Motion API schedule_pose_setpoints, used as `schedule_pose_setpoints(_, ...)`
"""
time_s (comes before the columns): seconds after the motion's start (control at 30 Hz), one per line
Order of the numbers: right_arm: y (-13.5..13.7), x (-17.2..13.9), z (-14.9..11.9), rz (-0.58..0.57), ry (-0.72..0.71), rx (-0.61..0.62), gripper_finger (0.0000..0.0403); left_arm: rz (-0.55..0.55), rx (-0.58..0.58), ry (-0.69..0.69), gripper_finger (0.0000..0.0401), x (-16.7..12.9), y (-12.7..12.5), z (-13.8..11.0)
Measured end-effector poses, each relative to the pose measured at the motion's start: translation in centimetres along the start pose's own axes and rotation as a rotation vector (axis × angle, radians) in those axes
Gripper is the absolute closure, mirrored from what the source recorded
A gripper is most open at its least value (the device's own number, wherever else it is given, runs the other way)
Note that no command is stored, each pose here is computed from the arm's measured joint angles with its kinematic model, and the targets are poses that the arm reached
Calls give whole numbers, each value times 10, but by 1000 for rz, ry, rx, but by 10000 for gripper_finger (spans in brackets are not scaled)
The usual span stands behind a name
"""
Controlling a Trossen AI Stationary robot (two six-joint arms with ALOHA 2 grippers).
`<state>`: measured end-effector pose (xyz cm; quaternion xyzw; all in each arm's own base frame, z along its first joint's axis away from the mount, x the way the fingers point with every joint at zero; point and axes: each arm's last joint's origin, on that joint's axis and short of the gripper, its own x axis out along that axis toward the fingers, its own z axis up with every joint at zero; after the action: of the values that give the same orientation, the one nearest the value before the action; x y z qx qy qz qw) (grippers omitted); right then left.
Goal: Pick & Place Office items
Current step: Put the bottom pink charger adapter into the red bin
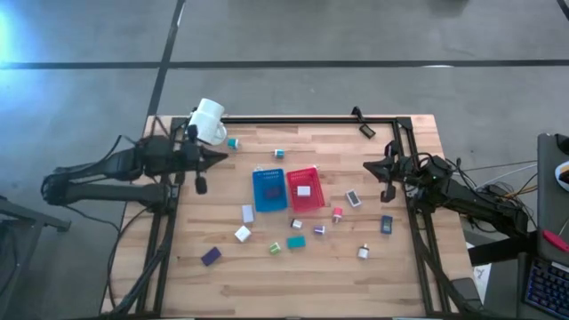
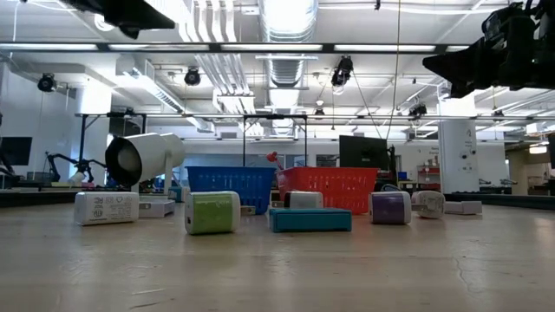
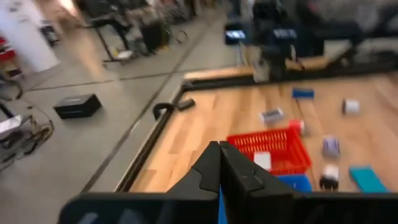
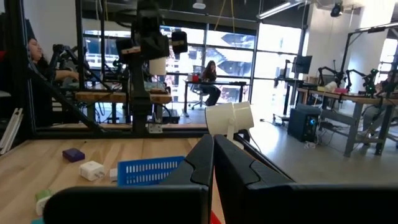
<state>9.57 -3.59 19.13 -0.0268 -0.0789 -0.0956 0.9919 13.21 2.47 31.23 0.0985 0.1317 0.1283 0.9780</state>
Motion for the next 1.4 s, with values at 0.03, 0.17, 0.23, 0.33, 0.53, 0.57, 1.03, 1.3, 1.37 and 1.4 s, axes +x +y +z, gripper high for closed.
schedule_pose_setpoints(0.03, 0, 0, 0, 0, 0, 0, 394, 18, -28, -35, 395, -2, 0, -5)
schedule_pose_setpoints(0.17, 0, 0, 0, 0, 1, 0, 394, 43, -90, -203, 398, -8, -5, -28)
schedule_pose_setpoints(0.23, 0, 0, 0, 0, 0, 0, 394, 72, -103, -244, 398, -7, -8, -46)
schedule_pose_setpoints(0.33, 0, 0, 0, 0, 0, 0, 394, 138, -125, -262, 399, -2, -11, -69)
schedule_pose_setpoints(0.53, 0, 0, 2, 0, -18, -26, 394, 177, -103, -291, 400, 4, -16, -94)
schedule_pose_setpoints(0.57, 0, 0, 2, 0, -22, -30, 394, 176, -101, -296, 400, 4, -16, -94)
schedule_pose_setpoints(1.03, 0, 0, 2, 0, -15, -30, 394, 40, -33, -345, 396, 9, -26, -121)
schedule_pose_setpoints(1.3, 0, 0, -1, 1, 2, -48, 394, 137, -13, -310, 380, 12, -24, -133)
schedule_pose_setpoints(1.37, 0, 0, -3, 2, 24, -54, 394, 144, -17, -309, 379, 12, -24, -134)
schedule_pose_setpoints(1.4, 0, 0, -3, 2, 30, -65, 394, 145, -21, -309, 379, 12, -23, -134)
